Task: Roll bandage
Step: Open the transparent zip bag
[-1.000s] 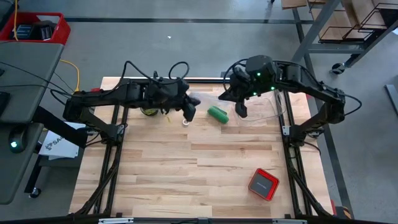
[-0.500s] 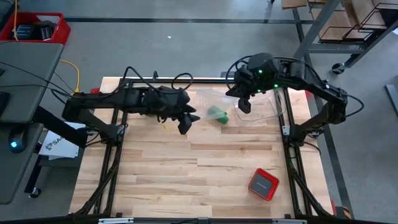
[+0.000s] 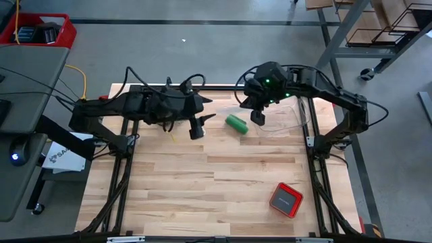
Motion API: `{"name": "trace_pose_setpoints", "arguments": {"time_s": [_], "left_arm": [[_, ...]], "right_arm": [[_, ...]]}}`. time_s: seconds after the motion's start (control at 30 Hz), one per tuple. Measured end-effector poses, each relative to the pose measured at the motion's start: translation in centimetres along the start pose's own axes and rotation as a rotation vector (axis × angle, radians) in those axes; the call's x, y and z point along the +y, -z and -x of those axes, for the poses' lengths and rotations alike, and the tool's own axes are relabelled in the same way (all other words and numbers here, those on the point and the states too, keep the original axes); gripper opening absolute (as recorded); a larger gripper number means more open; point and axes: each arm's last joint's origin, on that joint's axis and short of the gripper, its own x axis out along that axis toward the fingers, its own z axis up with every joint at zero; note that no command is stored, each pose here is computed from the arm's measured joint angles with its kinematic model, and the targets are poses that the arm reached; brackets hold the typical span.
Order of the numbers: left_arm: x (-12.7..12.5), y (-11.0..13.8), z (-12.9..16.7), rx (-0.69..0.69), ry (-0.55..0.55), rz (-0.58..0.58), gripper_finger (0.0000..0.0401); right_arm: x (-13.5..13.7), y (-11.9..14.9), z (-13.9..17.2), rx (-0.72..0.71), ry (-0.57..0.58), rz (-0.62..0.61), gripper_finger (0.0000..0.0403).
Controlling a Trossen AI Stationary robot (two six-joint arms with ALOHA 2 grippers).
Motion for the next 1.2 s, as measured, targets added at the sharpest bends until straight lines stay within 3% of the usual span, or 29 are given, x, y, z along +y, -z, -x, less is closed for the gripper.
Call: {"name": "trace_pose_setpoints", "arguments": {"time_s": [0.17, 0.4, 0.6, 0.7, 0.87, 0.93, 1.03, 1.2], "left_arm": [[0.1, 0.1, -1.1, 0.014, 0.049, -0.058, 0.0218], [-1.7, 1.0, -4.5, 0.085, 0.083, -0.119, 0.0218], [-2.7, 1.9, -4.3, 0.179, 0.099, -0.037, 0.0218], [-3.0, 3.4, -4.0, 0.304, 0.133, 0.006, 0.0218], [-4.5, 8.5, -5.3, 0.475, 0.171, 0.009, 0.0218], [-5.3, 10.6, -6.3, 0.501, 0.182, -0.045, 0.0218], [-5.9, 13.0, -8.2, 0.503, 0.210, -0.218, 0.0218], [-4.4, 16.2, -12.8, 0.566, 0.209, -0.438, 0.0218]], "right_arm": [[0.1, -0.6, 0.0, -0.060, -0.002, 0.000, 0.0000], [0.2, -0.9, 0.1, -0.098, -0.022, -0.034, 0.0000], [0.3, -0.3, 0.1, -0.028, -0.026, -0.045, 0.0000], [0.3, 0.1, 0.1, 0.004, -0.028, -0.049, 0.0000], [0.2, 0.2, 0.1, 0.017, -0.028, -0.051, 0.0000], [0.1, 0.2, 0.1, 0.017, -0.027, -0.056, 0.0000], [0.1, 0.2, 0.1, 0.019, -0.026, -0.066, 0.0000], [0.3, 0.3, 0.6, 0.009, -0.055, -0.142, 0.0002]]}}
